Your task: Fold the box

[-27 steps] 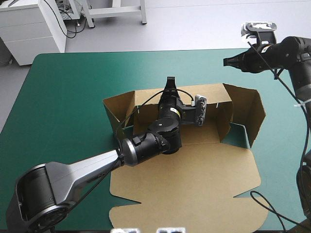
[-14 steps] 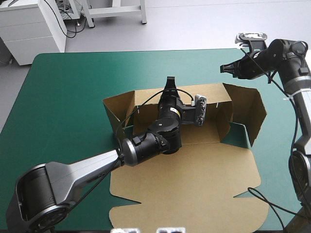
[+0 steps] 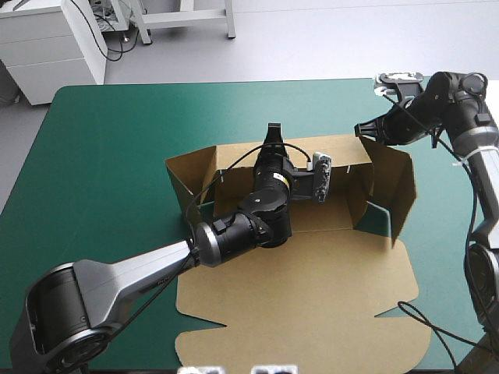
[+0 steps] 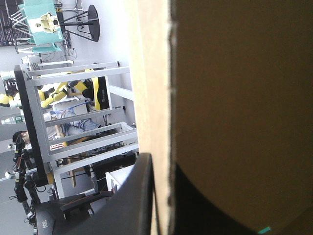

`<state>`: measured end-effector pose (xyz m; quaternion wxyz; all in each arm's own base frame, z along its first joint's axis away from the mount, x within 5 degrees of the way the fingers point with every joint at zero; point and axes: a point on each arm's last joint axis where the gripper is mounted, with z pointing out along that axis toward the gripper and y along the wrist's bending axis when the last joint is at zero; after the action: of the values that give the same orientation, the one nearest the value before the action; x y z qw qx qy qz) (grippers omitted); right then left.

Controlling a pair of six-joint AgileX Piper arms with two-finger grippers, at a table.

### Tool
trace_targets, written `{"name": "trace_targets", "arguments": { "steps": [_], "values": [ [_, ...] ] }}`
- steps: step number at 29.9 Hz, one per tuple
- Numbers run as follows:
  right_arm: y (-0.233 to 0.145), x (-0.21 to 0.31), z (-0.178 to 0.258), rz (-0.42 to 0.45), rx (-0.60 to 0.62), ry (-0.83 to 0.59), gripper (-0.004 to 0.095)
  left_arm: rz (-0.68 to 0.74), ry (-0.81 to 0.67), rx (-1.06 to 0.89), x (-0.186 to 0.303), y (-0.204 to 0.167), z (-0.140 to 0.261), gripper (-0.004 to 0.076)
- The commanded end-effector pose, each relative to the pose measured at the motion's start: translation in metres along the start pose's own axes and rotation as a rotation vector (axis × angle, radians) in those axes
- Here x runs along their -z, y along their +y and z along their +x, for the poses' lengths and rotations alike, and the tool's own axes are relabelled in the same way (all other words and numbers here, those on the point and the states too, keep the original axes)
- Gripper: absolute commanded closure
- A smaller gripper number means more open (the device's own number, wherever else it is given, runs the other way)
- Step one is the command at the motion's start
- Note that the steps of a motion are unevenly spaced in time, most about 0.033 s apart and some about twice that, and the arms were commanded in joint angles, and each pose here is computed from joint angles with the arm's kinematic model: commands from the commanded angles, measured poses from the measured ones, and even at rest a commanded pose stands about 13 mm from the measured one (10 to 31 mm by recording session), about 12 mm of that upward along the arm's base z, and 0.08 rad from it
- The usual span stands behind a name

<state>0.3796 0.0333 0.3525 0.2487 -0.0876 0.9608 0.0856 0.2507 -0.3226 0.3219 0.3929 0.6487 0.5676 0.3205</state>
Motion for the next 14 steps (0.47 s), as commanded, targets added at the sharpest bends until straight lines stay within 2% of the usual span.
{"name": "trace_targets", "arguments": {
  "steps": [1, 5, 14],
  "values": [
    [0.008, 0.028, 0.003, -0.012, 0.032, -0.097, 0.0912, 0.005, -0.085, 0.056, 0.015, 0.006, -0.007, 0.0731],
    [0.01, 0.028, 0.016, -0.026, 0.05, -0.091, 0.0912, 0.005, -0.085, 0.056, 0.015, 0.006, -0.007, 0.0731],
    [0.024, 0.037, 0.05, -0.113, 0.09, -0.245, 0.0912, 0.006, -0.086, 0.055, 0.014, 0.006, -0.007, 0.0731]
  ]
}}
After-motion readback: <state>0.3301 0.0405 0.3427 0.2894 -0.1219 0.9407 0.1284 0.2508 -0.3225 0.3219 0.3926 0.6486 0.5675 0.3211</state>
